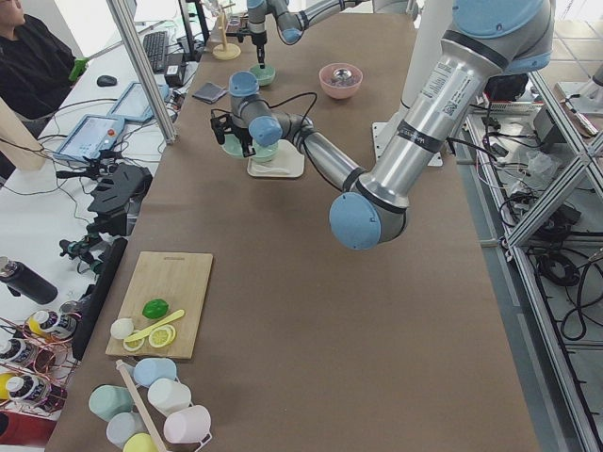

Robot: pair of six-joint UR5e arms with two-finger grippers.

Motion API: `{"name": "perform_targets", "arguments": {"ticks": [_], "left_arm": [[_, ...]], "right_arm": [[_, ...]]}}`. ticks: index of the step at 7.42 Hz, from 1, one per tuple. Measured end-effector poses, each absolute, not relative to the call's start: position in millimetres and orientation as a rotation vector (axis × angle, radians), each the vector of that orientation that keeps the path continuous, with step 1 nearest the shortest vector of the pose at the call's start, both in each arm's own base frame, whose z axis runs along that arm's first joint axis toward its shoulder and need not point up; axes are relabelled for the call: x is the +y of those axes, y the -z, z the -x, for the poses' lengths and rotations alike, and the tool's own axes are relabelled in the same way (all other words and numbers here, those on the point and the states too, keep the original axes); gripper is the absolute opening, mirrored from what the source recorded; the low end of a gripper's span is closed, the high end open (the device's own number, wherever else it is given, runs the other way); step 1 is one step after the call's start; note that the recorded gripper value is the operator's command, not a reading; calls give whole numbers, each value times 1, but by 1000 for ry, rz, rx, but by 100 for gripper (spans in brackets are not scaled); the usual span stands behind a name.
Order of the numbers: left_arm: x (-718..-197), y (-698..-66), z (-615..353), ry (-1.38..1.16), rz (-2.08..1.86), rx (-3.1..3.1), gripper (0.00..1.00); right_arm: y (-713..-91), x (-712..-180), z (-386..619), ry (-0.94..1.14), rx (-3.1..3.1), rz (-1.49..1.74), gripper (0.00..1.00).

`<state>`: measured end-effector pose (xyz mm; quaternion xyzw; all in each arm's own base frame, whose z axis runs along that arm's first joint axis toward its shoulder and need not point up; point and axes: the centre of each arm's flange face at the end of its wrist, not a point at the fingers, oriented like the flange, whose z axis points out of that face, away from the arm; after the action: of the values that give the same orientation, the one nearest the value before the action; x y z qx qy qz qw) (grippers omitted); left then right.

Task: Stack green bowls together

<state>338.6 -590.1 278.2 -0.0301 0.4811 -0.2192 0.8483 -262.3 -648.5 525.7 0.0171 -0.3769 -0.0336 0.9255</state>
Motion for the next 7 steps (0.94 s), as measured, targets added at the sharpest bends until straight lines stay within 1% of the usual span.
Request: {"name": "perform_targets", "arguments": {"ticks": [7], "left_arm": [[-590,-278,-338,464,63,1013,0]], "right_arm": [[-517,-649,259,72,-795,-43,29]]}}
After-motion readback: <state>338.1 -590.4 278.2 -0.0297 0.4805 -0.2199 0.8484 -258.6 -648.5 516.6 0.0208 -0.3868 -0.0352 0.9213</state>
